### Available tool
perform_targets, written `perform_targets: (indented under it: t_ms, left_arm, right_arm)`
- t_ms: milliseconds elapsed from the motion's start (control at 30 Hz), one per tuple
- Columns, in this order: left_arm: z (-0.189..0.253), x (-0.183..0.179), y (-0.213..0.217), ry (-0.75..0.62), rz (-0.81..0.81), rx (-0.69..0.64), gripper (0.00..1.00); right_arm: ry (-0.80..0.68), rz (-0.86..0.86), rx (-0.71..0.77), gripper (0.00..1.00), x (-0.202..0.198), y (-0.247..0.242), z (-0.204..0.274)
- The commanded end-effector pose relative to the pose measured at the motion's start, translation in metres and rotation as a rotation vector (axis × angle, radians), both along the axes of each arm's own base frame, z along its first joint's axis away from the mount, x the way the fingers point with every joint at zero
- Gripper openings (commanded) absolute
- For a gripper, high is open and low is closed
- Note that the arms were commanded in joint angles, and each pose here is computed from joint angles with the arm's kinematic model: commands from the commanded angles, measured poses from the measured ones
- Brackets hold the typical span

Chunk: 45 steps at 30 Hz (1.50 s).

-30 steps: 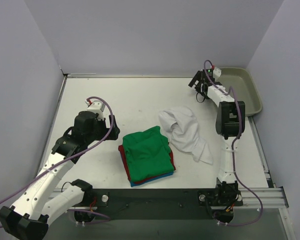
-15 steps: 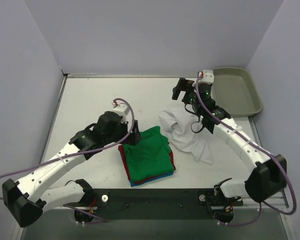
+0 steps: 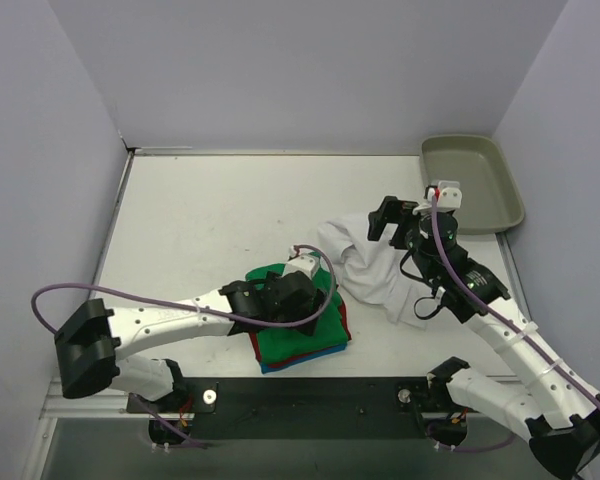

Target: Fold and stack the t-shirts

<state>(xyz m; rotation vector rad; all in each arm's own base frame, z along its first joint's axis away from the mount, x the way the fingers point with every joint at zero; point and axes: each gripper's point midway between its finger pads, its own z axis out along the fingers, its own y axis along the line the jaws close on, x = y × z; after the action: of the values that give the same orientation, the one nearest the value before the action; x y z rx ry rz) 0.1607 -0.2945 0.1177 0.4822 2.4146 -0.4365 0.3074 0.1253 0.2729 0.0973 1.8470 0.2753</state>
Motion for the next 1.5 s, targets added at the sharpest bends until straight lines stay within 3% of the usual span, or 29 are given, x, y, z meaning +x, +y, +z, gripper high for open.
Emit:
perform_targets:
  t_ms: [0,233,500,1033,1467]
  left_arm:
    - [-0.032,0.015,-0.008,-0.010,0.073,0.048,0.95]
    - [-0.096,0.031,-0.007,0.055,0.155,0.133,0.95]
    - [-0.154,0.047,0.023,0.170,0.300,0.222,0.94]
    - [-0.128,0.134,0.138,0.292,0.666,0.191,0.89]
    - [-0.134,0.237,0.213,0.397,0.941,0.094,0.87]
  right_arm:
    - [0.031,-0.006,-0.027,1.00,-0.016,-0.006,-0.014]
    - [0.055,0.022,-0.041,1.00,-0.033,-0.009,-0.028]
    - [0.072,0.026,-0.045,1.00,-0.047,-0.017,-0.038]
    - [0.078,0.048,0.016,1.00,-0.045,-0.005,-0.042]
    - [0.076,0.082,0.068,1.00,-0.054,0.000,-0.040]
